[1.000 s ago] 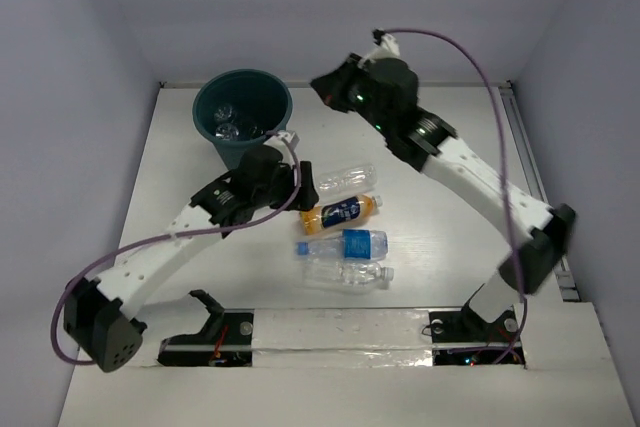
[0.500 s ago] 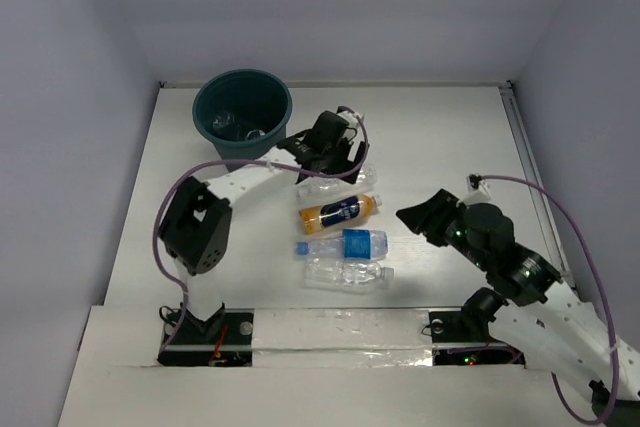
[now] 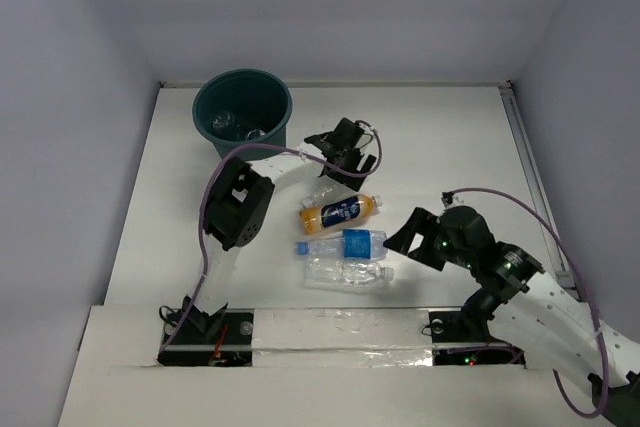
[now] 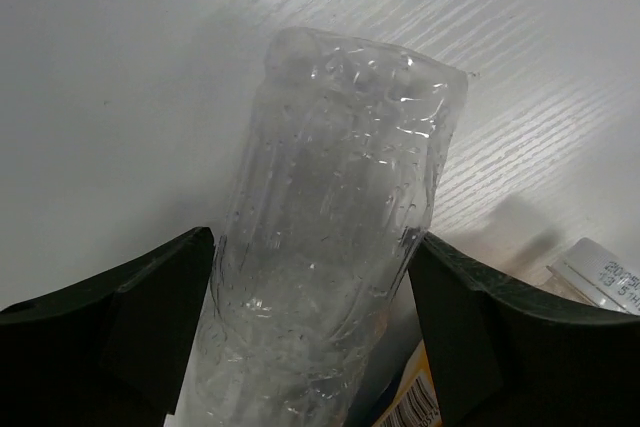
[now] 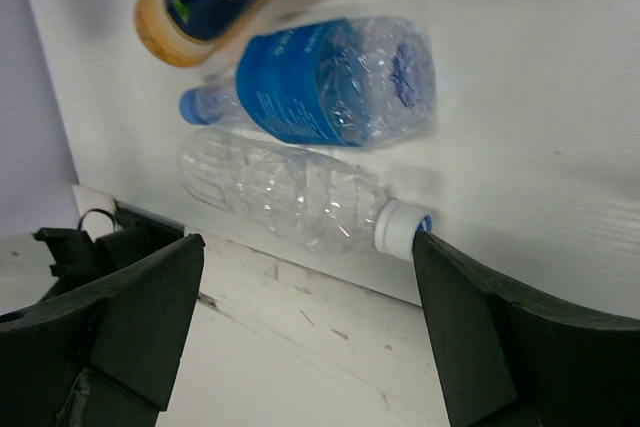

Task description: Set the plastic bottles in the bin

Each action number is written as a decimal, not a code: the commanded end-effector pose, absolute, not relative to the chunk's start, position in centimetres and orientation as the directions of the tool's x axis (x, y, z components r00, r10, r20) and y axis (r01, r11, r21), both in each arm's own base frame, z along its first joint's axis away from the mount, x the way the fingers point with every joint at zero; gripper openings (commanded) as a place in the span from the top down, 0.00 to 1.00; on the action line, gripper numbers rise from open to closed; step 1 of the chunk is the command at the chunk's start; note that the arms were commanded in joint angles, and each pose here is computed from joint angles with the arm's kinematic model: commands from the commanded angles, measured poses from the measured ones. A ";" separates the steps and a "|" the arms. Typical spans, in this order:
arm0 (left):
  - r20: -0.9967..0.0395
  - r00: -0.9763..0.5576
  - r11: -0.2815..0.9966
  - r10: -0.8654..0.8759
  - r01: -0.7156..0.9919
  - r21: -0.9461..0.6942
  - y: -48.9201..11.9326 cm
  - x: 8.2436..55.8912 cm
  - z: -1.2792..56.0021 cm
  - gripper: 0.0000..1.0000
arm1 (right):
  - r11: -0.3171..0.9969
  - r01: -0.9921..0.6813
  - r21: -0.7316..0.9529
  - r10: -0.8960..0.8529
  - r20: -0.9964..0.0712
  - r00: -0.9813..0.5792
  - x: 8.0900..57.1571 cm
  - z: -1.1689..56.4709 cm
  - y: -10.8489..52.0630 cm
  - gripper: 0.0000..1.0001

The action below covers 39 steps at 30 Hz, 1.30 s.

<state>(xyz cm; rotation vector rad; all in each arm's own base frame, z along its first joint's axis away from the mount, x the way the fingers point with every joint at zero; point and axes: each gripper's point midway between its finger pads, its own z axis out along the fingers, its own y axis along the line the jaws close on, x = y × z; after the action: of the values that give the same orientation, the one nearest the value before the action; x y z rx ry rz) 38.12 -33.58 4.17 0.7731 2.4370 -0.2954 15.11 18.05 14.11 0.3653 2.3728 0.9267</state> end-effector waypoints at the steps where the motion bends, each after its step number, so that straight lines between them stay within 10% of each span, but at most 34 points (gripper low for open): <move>1: -0.593 -0.670 0.819 0.447 0.573 -0.030 -33.0 38.8 5.3 0.26 | 0.718 0.032 0.695 0.364 -0.336 -0.869 13.4 12.8 19.0 0.09; 14: -0.664 -0.642 0.855 0.384 0.519 -0.008 -30.8 39.2 9.8 0.63 | 0.715 -0.403 0.572 -0.095 -0.492 -0.866 13.8 14.8 23.8 0.08; 20: -0.764 -0.573 0.876 0.296 0.482 -0.021 -30.1 39.8 18.2 0.65 | 0.656 -0.598 0.460 -0.232 -0.631 -0.740 16.2 17.0 26.0 0.48; 31: -0.932 -0.351 0.910 -0.091 0.350 -0.221 -23.3 40.5 39.1 0.65 | 0.525 -0.801 0.289 -0.545 -0.608 -0.577 14.4 13.4 31.6 0.13; 39: -0.936 -0.171 0.944 -0.308 0.068 -0.323 -10.1 43.3 44.2 0.65 | 0.525 -0.818 0.236 -0.622 -0.551 -0.557 14.5 11.5 32.6 0.09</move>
<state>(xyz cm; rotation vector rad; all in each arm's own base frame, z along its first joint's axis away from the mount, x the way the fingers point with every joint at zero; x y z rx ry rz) 42.68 -13.13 43.08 -0.0637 1.7669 -0.3502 13.58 31.63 10.80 -1.1442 2.4181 0.7123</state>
